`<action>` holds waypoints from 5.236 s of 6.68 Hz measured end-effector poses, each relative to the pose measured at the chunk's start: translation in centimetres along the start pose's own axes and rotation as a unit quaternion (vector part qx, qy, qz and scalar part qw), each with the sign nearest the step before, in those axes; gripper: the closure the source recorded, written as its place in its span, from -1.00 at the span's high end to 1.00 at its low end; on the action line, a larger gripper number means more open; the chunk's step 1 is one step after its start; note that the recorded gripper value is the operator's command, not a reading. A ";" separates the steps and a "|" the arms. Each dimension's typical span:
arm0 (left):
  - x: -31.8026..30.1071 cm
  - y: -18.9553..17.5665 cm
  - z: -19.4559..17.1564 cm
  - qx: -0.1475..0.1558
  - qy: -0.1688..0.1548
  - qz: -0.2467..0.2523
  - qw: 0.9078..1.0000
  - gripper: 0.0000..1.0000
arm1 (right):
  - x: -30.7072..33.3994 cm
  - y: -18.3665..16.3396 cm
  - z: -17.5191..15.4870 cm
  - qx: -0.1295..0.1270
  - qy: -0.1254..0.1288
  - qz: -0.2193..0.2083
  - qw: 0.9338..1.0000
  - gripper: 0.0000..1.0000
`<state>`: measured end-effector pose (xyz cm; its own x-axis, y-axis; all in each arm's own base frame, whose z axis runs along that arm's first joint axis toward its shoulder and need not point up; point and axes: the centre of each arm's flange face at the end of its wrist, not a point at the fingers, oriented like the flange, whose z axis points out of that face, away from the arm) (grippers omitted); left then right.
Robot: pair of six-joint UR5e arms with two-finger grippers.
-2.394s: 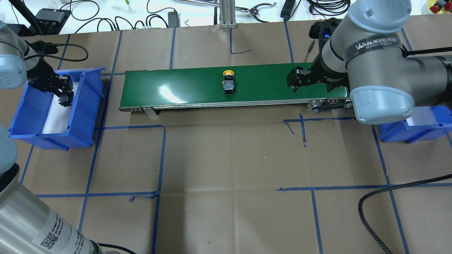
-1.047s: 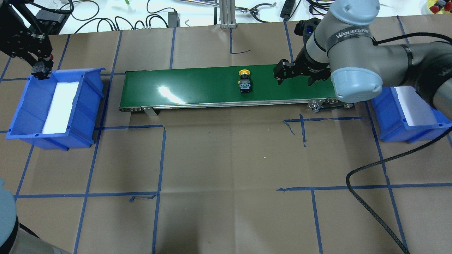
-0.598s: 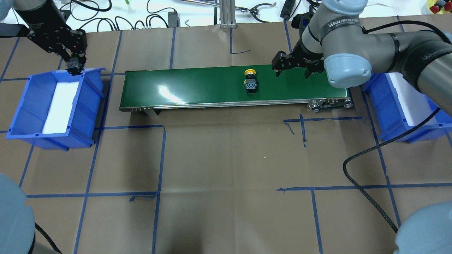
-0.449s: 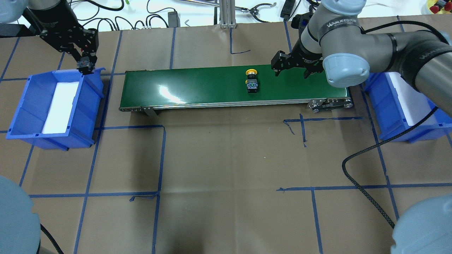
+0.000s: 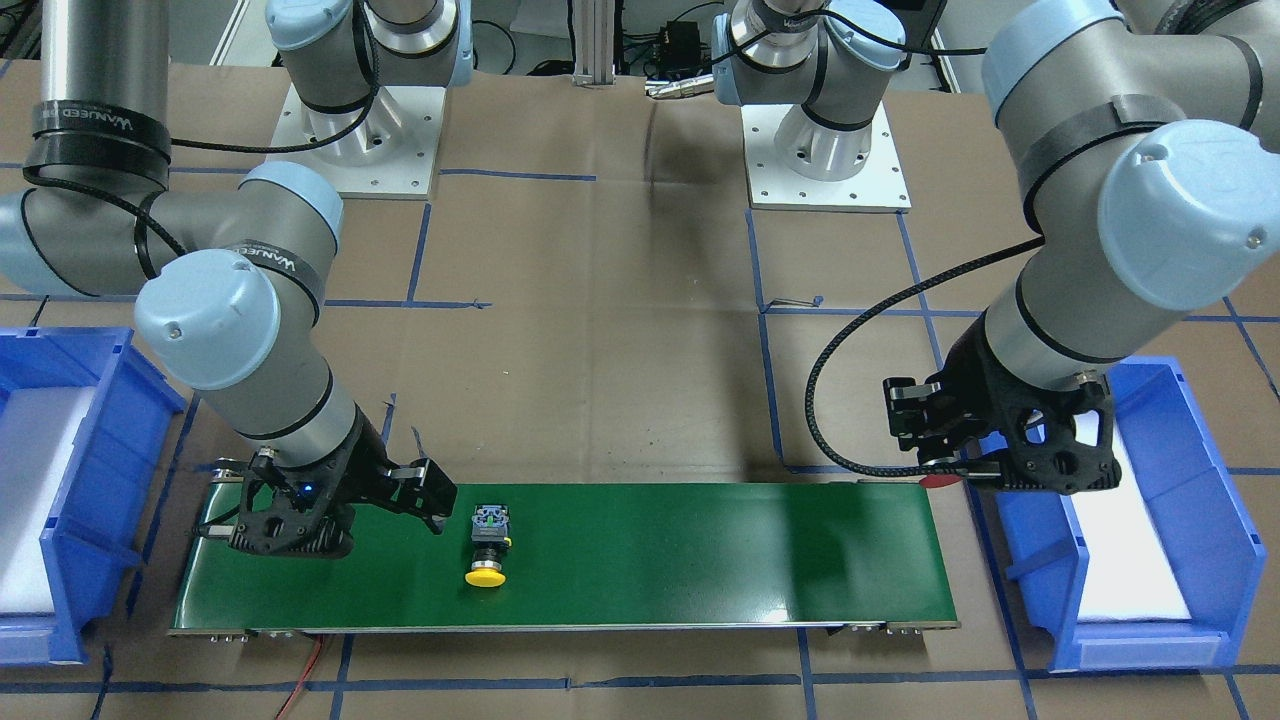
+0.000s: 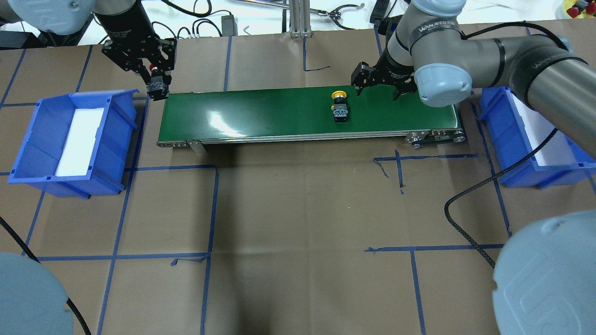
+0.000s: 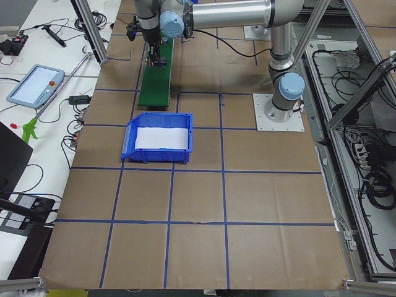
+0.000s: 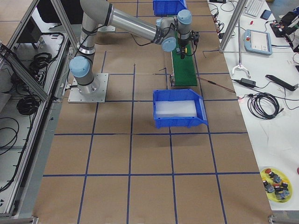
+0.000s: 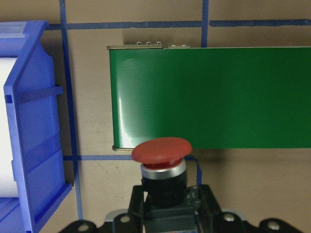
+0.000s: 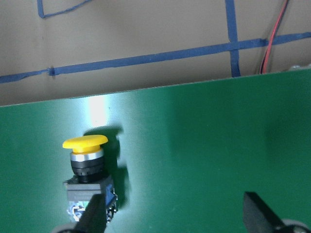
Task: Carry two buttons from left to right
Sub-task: 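Carry the red button to the belt while the right gripper lowers, then grasp the yellow button with the right gripper while left sets red down, then carry the yellow button into the far bin while the left gripper withdraws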
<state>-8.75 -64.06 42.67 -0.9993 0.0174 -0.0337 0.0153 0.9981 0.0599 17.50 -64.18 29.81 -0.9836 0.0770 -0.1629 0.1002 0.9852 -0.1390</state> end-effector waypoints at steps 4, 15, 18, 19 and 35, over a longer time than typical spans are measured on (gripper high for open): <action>-0.2 -2.0 8.5 0.021 -0.002 0.051 0.998 -1.00 | -2.3 0.0 2.1 -0.006 0.027 -0.003 1.000 0.99; 0.3 -4.0 15.7 0.038 0.008 0.047 0.998 1.00 | 0.0 -0.5 5.3 -0.030 0.066 0.007 0.997 -0.95; 0.0 -3.7 12.5 0.047 0.002 0.042 0.998 1.00 | 1.8 -1.7 1.7 -0.015 0.081 -0.026 0.996 -0.98; -0.1 -2.9 10.4 0.046 0.001 0.042 0.998 1.00 | 3.8 -2.4 -1.7 -0.010 0.089 -0.046 0.995 -0.98; 2.0 16.2 -4.8 0.029 0.028 0.001 0.999 1.00 | 39.9 8.1 -1.9 -0.020 0.082 -0.130 0.988 -0.94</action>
<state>-10.63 -48.19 48.36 -0.9996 0.0179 0.0213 0.0180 0.9998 0.0024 -21.27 -52.86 24.02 -0.9867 -0.1590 0.0349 -0.1620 0.9799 -0.1163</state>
